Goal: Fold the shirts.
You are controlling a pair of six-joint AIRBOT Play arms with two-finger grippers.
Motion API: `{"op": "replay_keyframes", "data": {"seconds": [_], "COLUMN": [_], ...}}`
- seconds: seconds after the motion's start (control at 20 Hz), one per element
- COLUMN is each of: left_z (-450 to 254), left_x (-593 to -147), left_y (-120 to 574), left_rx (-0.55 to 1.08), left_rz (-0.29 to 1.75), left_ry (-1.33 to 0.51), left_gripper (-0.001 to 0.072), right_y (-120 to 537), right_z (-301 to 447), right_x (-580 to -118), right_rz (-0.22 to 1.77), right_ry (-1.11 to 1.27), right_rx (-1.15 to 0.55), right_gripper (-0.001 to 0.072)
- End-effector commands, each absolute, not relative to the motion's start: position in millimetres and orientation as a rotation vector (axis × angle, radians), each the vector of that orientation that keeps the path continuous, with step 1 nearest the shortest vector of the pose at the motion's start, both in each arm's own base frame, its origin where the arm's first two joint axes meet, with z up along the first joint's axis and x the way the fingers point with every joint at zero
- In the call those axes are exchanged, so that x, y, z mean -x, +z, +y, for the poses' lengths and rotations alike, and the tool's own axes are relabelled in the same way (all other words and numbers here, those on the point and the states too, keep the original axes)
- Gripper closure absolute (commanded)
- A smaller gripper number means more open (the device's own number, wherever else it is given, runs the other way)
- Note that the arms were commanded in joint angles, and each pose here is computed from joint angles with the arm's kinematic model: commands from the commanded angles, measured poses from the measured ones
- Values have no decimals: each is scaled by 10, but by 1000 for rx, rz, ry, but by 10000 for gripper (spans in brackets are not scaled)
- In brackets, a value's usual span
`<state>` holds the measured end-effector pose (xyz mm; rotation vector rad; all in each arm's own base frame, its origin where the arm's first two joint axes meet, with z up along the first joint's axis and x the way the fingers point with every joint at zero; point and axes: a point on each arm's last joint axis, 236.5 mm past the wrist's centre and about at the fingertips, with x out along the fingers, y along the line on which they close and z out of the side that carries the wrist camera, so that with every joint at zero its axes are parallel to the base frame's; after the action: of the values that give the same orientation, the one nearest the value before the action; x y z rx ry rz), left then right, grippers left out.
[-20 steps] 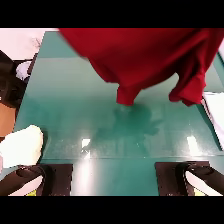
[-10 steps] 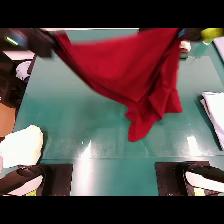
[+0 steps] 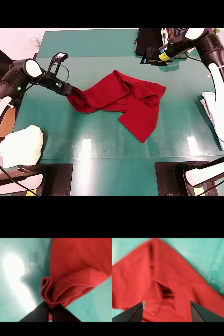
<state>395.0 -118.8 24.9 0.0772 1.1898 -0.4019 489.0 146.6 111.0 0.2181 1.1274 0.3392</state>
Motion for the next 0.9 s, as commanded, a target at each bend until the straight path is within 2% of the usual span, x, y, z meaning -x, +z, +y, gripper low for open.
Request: {"op": "replay_keyframes", "data": {"seconds": [0.0, 0.25, 0.4, 0.5, 0.65, 0.75, 0.8, 0.85], "left_z": [-980, -962, -963, -964, -965, -965, -962, -961], "left_x": [-3881, -3873, -3875, -3874, -3869, -3858, -3846, -3827], "left_y": [81, 74, 72, 72, 71, 69, 66, 61], "left_rx": [-71, -86, -85, -85, -85, -85, -85, -85], "left_rz": [1258, 1262, 1262, 1262, 1264, 1269, 1274, 1282], "left_ry": [-360, -361, -361, -361, -362, -362, -363, -365], "left_gripper": [678, 678, 678, 678, 678, 678, 678, 678], "right_y": [868, 204, -327, -623, -873, -908, -889, -857], "right_z": [937, 508, 567, 659, 863, 985, 1040, 1083], "right_x": [-4563, -3611, -3113, -2973, -2997, -3089, -3145, -3200], "right_rz": [1266, 1475, 1580, 1610, 1599, 1572, 1555, 1533], "right_ry": [191, 90, 96, 92, 116, 139, 153, 165], "right_rx": [-96, -140, -331, -426, -463, -432, -417, -403], "right_gripper": [84, 84, 83, 83, 108, 148, 243, 387]}}
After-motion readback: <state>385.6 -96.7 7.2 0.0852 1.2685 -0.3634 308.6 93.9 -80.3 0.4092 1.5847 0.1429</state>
